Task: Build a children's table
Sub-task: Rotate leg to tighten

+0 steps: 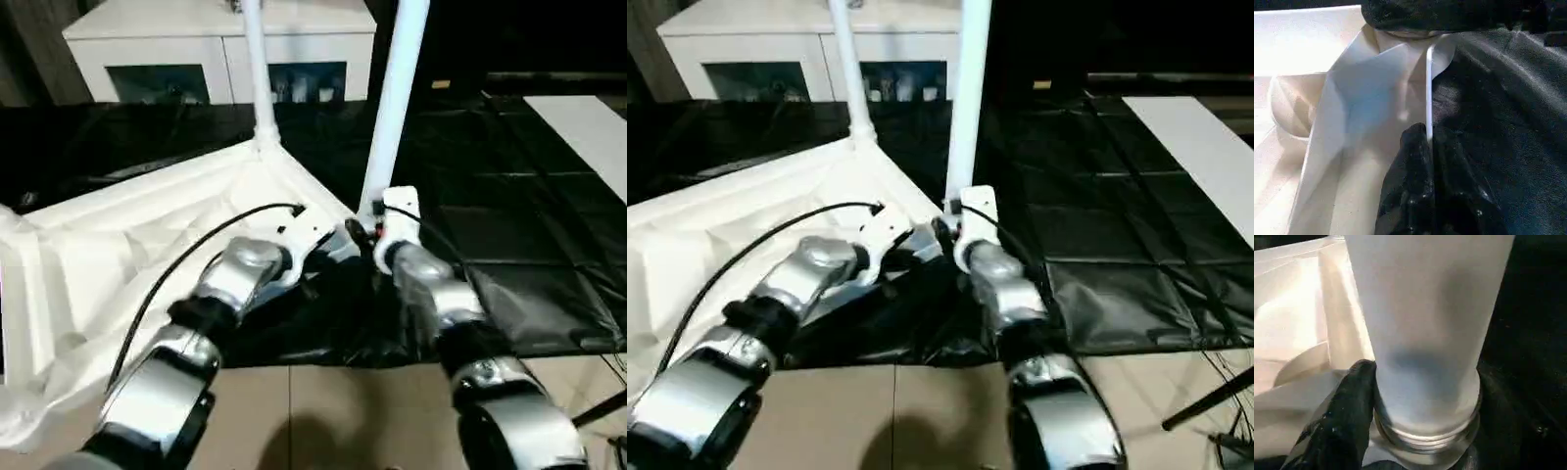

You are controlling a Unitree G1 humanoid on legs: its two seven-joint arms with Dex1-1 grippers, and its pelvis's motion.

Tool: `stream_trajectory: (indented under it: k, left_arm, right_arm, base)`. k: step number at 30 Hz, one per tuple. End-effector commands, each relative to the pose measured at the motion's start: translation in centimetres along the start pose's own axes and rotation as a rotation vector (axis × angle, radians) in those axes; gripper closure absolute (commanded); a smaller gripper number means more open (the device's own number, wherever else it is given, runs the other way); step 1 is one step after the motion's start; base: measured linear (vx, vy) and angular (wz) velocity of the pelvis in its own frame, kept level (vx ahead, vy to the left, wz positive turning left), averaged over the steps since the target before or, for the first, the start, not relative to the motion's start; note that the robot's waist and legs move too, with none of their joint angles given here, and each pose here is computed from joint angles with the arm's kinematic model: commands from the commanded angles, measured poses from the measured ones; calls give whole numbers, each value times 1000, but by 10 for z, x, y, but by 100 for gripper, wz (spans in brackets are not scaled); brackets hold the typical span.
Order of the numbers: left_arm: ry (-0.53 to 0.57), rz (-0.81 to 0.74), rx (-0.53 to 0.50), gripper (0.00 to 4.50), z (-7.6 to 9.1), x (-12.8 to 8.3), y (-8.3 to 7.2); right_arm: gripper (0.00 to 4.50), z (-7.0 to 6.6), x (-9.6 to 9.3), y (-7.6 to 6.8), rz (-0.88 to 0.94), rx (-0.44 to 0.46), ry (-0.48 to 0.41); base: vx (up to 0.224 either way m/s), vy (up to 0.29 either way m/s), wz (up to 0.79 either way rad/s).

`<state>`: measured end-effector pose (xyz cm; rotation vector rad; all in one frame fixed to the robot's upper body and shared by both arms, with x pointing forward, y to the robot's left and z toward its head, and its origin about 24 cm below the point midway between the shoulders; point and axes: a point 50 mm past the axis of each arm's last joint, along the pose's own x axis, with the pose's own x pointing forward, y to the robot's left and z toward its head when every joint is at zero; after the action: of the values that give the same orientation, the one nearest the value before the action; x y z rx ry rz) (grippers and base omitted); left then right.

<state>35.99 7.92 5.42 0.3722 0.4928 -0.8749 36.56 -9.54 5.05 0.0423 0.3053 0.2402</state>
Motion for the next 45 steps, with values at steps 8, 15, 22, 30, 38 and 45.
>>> stream_trajectory:
  k: [8,15,22,30,38,45]
  left_arm:
    - [11,-118,92,450,-19,-16,3]
    - [-8,-359,176,450,-28,-37,-7]
    - [6,-412,203,450,-35,-56,-1]
    - [8,-407,206,450,-35,-62,3]
    - [10,-417,199,450,-35,-61,1]
    - [18,-435,198,450,-36,-61,-1]
  right_arm:
    - [67,1,-7,-12,159,-95,-17]
    - [63,-8,-33,-26,547,-329,69]
    - [63,-13,-57,-45,733,-409,140]
    - [80,-11,-55,-40,740,-364,119]
    - [137,-15,-56,-35,770,-336,116]
    - [177,-18,-57,-34,776,-327,117]
  base:
    - [0,0,0]
    - [0,0,0]
    - [0,0,0]
    - [0,0,0]
    - [0,0,0]
    - [0,0,0]
